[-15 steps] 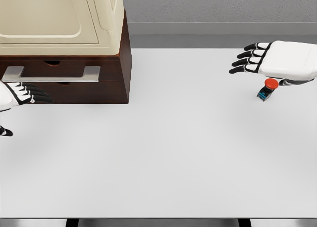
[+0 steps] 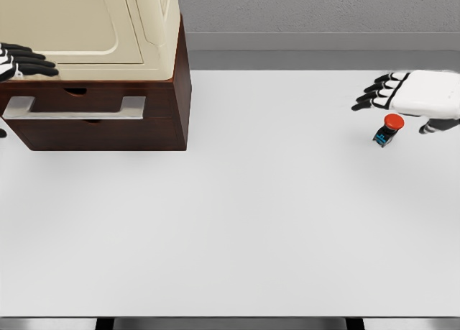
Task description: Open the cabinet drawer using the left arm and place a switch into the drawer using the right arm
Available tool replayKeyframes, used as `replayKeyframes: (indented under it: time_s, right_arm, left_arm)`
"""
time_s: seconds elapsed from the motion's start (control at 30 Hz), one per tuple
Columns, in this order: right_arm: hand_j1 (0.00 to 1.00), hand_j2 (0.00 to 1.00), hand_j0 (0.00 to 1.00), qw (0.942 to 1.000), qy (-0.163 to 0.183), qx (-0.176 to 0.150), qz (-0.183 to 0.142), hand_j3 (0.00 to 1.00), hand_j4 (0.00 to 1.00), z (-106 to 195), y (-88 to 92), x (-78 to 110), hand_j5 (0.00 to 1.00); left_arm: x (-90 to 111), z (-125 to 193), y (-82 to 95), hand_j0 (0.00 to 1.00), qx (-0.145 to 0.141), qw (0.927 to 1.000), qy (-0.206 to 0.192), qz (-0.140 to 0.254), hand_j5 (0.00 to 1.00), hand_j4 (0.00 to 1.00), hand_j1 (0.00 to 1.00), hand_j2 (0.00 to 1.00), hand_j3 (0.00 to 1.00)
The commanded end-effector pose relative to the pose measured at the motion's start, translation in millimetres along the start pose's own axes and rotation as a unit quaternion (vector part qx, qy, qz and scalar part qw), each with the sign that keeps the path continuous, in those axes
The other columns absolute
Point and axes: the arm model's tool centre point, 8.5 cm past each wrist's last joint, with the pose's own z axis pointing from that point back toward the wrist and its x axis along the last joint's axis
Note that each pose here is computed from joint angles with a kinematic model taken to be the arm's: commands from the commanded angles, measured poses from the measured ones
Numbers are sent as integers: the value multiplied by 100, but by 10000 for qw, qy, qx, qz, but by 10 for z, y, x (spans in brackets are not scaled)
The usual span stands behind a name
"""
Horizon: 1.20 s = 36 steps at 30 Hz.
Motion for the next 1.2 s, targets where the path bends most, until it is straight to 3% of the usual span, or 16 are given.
replayKeyframes:
  time_s: [0.0,0.1,0.17,0.3,0.43,0.53,0.6,0.7,0.77,0.83,0.87,0.9,0.97,1.17]
  right_arm:
    - [100,100,100,9997,-27,225,-39,100,100,-86,141,13,100]
    - [100,100,100,9993,90,314,-178,100,100,-76,236,-76,100]
    - [100,100,100,9984,221,354,-395,100,100,-86,341,-188,100]
    - [100,100,100,9980,256,371,-449,100,100,-108,377,-218,100]
    - [100,100,100,9983,228,369,-395,100,100,-180,371,-196,100]
    - [100,100,100,9985,202,355,-366,100,100,-224,360,-180,100]
    - [100,100,100,9988,189,362,-284,100,100,-289,346,-161,100]
    - [100,100,100,9976,362,356,-476,100,100,-309,392,-309,100]
    - [100,100,100,9964,500,422,-538,100,100,-319,443,-397,100]
    - [100,100,100,9958,523,457,-598,100,100,-334,483,-419,100]
    - [100,100,100,9957,480,510,-614,100,100,-369,519,-399,100]
    - [100,100,100,9955,495,569,-572,100,100,-390,539,-397,100]
    - [100,100,100,9950,500,603,-626,100,100,-420,581,-406,100]
    - [100,100,100,9937,588,644,-703,100,100,-453,626,-467,100]
  left_arm:
    - [18,16,71,100,380,9976,-157,550,100,100,100,100,100]
    - [18,-34,-56,100,535,9915,-349,1132,100,100,100,100,100]
    - [18,-39,-88,100,461,9902,-370,1266,100,100,100,100,100]
    - [36,-176,-225,100,271,9841,-539,1672,100,100,100,100,100]
    - [4,-89,-397,100,4,9768,-369,2108,100,100,100,100,100]
    - [-4,-26,-362,100,-37,9765,-281,2135,100,100,100,100,100]
    - [-3,-35,-436,100,-115,9746,-283,2216,100,100,100,100,100]
    - [41,-124,-594,100,-365,9690,-508,2389,100,100,100,100,100]
    - [47,-129,-587,100,-289,9636,-581,2595,100,100,100,100,100]
    - [79,-141,-570,100,-514,9629,-721,2548,100,100,100,100,100]
    - [132,-240,-616,100,-561,9552,-1032,2716,100,100,100,100,100]
    - [176,-351,-616,100,-372,9454,-1342,2945,100,100,100,100,100]
    - [197,-436,-496,100,-149,9446,-1538,2897,100,100,100,100,100]
    - [151,-473,-541,100,-248,9415,-1278,3108,100,100,100,100,100]
